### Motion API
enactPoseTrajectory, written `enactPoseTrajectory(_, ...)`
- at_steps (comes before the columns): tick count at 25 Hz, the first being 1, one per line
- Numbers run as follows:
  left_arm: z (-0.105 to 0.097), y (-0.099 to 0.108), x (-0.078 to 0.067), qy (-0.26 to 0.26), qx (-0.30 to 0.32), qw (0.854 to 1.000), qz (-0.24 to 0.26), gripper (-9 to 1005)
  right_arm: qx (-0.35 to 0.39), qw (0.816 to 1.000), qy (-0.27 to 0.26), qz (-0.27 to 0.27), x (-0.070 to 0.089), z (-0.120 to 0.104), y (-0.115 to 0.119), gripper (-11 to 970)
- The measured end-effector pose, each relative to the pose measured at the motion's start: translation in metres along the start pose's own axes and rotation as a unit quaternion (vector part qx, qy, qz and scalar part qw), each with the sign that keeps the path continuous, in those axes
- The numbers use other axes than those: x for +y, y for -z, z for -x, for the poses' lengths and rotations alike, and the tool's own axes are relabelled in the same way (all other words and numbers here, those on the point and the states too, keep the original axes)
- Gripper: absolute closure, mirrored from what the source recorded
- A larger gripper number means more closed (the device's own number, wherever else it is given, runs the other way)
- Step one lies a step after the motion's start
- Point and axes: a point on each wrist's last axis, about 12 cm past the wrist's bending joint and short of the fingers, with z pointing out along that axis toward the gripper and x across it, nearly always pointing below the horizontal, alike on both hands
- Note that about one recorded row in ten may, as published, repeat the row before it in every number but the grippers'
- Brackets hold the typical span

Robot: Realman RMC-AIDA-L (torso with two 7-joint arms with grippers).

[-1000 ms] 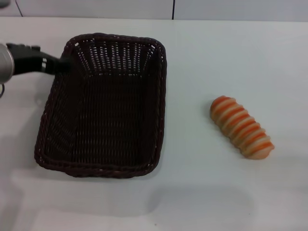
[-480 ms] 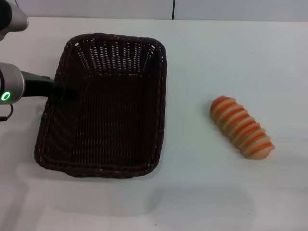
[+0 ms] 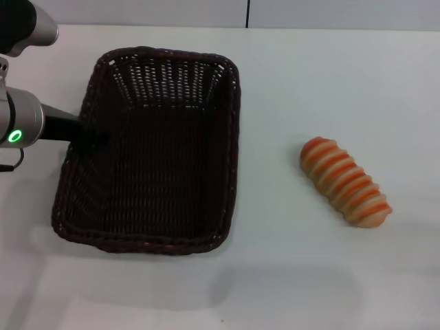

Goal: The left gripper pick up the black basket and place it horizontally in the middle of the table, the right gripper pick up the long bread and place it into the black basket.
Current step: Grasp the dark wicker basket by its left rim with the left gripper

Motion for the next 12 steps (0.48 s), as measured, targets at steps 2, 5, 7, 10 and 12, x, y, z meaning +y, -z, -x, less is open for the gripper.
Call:
enactPoseTrajectory(2,0.002,0.002,-0.001,-0.010,-0.004,1.000,0.000,386,0.000,1.000,0.000,0.000,0.000,0.000,0.000,151)
enactPoseTrajectory(5,0.006,0.003,-0.002,-0.035,-0.010,0.999,-0.002,491,0.000,1.000,-0.001,0.000,0.000,0.000,0.000,152)
enactPoseTrajectory(7,0.009,0.001,-0.003,-0.045,-0.009,0.999,-0.005,560,-0.001,1.000,-0.001,0.000,0.001,0.000,0.000,152)
enactPoseTrajectory(10,0.009,0.001,-0.003,-0.045,-0.009,0.999,-0.005,664,-0.001,1.000,-0.001,0.000,0.001,0.000,0.000,153)
enactPoseTrajectory(12,0.013,-0.003,-0.002,-0.078,-0.008,0.997,-0.010,761,-0.001,1.000,-0.001,0.000,0.001,0.000,0.000,154)
